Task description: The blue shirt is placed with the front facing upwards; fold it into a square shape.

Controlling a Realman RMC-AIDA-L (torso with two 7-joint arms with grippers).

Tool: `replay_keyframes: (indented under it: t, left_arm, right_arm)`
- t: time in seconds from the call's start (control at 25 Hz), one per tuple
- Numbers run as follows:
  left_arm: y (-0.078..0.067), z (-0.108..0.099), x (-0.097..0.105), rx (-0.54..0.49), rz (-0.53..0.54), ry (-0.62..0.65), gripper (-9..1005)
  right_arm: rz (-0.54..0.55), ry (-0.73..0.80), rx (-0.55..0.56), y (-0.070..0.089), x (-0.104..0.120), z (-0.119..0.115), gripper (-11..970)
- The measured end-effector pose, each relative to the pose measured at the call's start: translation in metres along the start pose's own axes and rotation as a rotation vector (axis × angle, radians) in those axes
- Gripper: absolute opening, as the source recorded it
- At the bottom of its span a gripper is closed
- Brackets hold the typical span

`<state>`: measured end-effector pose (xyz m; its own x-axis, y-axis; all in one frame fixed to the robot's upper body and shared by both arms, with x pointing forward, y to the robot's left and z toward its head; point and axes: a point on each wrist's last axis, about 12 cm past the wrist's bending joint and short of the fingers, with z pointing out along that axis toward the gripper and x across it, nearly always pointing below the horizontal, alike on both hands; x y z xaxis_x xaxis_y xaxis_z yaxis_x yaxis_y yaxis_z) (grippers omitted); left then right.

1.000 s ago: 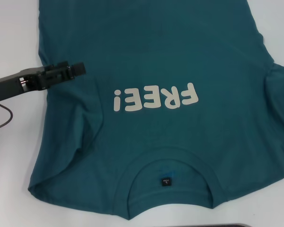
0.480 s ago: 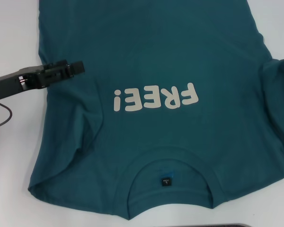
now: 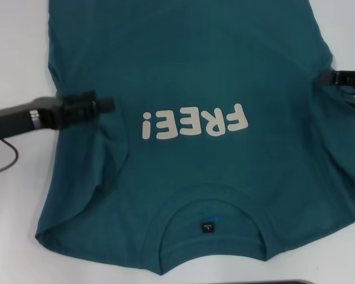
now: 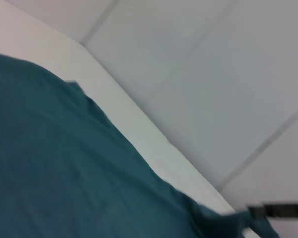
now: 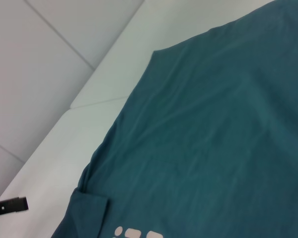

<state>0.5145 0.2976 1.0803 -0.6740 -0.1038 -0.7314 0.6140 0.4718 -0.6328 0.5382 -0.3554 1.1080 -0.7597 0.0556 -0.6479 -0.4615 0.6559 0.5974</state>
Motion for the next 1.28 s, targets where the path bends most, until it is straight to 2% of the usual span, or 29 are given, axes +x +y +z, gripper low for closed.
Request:
replay_keyframes:
  t: [0.28, 0.64, 0.8, 1.08, 1.28]
  left_arm:
    - [-0.008, 0.011, 0.008, 0.059, 0.037, 0.114, 875]
    - [-0.008, 0.012, 0.011, 0.066, 0.038, 0.138, 874]
    - [-0.008, 0.013, 0.011, 0.067, 0.037, 0.138, 874]
    - [-0.009, 0.012, 0.013, 0.073, 0.032, 0.139, 875]
    - [-0.01, 0.012, 0.014, 0.082, 0.028, 0.148, 875]
  right_arm:
    - [0.001, 0.016, -0.035, 0.004, -0.004, 0.015, 156]
    - [-0.044, 0.049, -0.073, 0.015, -0.016, 0.036, 171]
    - [-0.032, 0.05, -0.049, 0.01, -0.015, 0.031, 361]
    - [0.058, 0.054, 0.024, -0.007, 0.012, -0.003, 655]
    - [0.136, 0.05, 0.087, -0.018, 0.034, -0.029, 794]
